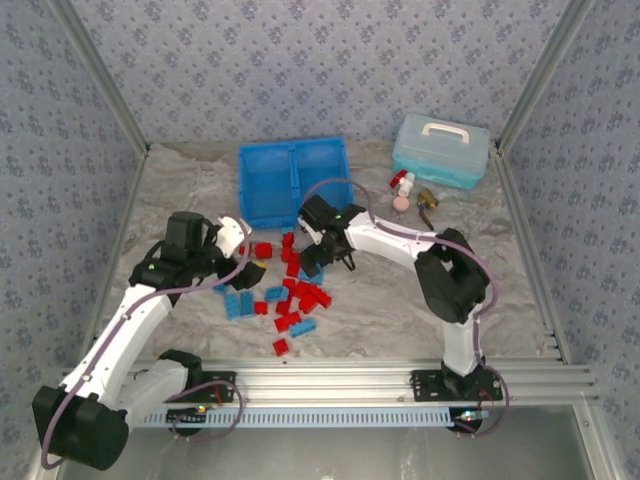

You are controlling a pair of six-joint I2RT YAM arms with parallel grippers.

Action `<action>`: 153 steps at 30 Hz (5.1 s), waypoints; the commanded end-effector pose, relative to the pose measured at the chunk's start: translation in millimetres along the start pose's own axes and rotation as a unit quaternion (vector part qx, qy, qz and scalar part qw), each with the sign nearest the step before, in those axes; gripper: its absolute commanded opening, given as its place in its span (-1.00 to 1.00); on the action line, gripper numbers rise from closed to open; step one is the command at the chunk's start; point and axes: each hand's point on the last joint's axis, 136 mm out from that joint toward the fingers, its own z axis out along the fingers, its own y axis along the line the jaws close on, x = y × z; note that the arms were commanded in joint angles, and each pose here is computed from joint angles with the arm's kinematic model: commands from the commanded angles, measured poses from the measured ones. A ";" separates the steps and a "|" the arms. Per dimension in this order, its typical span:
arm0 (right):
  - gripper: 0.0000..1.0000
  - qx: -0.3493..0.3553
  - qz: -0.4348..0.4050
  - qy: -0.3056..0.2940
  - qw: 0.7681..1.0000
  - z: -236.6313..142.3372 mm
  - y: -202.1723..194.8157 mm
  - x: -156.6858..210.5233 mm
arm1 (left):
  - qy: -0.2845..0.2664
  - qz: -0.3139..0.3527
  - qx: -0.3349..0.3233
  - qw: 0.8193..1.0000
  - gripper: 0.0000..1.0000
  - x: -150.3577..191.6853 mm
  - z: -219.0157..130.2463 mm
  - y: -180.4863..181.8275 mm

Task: Sort the legos into containers by color

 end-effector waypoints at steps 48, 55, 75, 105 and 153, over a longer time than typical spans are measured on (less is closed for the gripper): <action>-0.64 0.021 0.056 -0.212 0.975 -116.7 -53.4 -94.0 | -0.070 -0.010 -0.079 0.994 0.98 -25.3 -10.4 24.3; -0.63 0.024 0.182 -0.205 0.961 -89.6 -101.0 -149.4 | -0.097 -0.023 -0.084 0.991 0.98 -34.3 -17.6 24.3; -0.09 0.000 0.220 -0.184 0.958 -37.7 -124.4 -197.4 | -0.074 -0.009 -0.066 0.995 0.99 -21.3 -10.9 17.4; 1.00 0.045 0.172 -0.296 0.939 -245.7 -71.1 -24.9 | 0.118 -0.337 -0.129 0.925 0.65 -7.3 143.8 13.3; 0.99 0.052 0.191 -0.263 0.944 -227.4 -74.0 -10.1 | 0.089 -0.210 -0.129 0.965 0.05 -40.7 157.7 -10.3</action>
